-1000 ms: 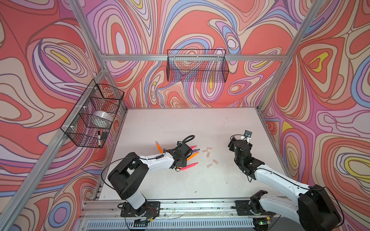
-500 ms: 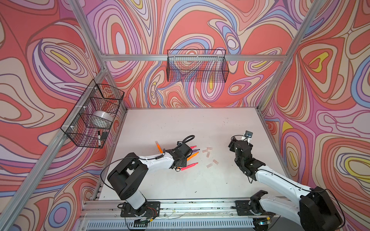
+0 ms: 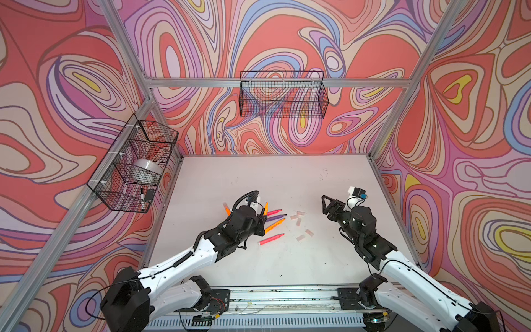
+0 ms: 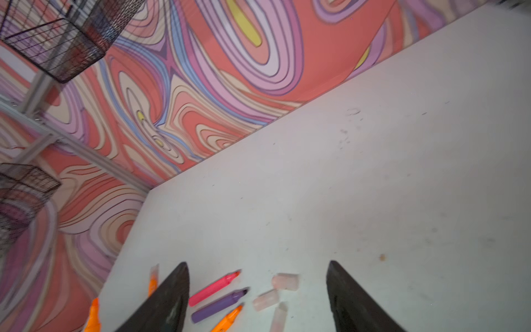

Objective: Insert the pens into the pen caps
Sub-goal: 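Lift the orange marker upright with the left gripper while the right gripper approaches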

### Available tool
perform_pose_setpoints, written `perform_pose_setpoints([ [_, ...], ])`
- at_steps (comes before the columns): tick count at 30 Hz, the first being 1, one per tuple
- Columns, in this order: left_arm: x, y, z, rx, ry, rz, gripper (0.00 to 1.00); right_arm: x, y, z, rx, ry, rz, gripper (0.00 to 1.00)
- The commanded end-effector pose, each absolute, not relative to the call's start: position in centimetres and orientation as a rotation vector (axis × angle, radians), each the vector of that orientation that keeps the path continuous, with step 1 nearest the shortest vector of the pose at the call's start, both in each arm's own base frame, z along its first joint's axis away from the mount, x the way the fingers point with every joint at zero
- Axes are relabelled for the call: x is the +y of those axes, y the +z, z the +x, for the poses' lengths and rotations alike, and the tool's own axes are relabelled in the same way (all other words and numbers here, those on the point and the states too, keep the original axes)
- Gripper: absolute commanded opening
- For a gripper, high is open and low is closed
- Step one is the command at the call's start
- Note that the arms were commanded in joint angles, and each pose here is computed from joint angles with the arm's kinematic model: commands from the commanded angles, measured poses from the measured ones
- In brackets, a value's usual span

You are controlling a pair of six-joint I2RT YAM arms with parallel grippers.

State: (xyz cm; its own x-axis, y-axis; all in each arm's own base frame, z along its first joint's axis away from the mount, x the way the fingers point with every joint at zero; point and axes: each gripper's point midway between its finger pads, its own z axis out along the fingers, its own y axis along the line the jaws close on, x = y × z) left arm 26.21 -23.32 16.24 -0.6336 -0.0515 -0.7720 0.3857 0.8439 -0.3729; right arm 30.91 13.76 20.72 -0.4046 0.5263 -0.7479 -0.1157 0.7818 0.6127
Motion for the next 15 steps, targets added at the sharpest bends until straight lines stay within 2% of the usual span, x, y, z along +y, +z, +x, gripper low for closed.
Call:
perform_pose_setpoints([
  [1,-25.8,18.3,25.8,2.015,-0.812,0.353,0.0,22.0,20.7,29.2,1.919,1.04,0.144,0.75],
  [5,-26.7,18.2,25.6,1.983,-0.862,0.386,0.0,26.9,21.0,28.5,1.939,1.106,0.05,0.69],
  [8,-26.4,15.8,24.9,2.027,-0.857,0.406,0.0,28.4,21.5,28.0,1.905,1.191,0.039,0.65],
  [15,-27.0,15.7,24.6,2.016,-0.887,0.443,0.0,31.3,21.2,27.3,1.952,1.207,-0.002,0.57],
])
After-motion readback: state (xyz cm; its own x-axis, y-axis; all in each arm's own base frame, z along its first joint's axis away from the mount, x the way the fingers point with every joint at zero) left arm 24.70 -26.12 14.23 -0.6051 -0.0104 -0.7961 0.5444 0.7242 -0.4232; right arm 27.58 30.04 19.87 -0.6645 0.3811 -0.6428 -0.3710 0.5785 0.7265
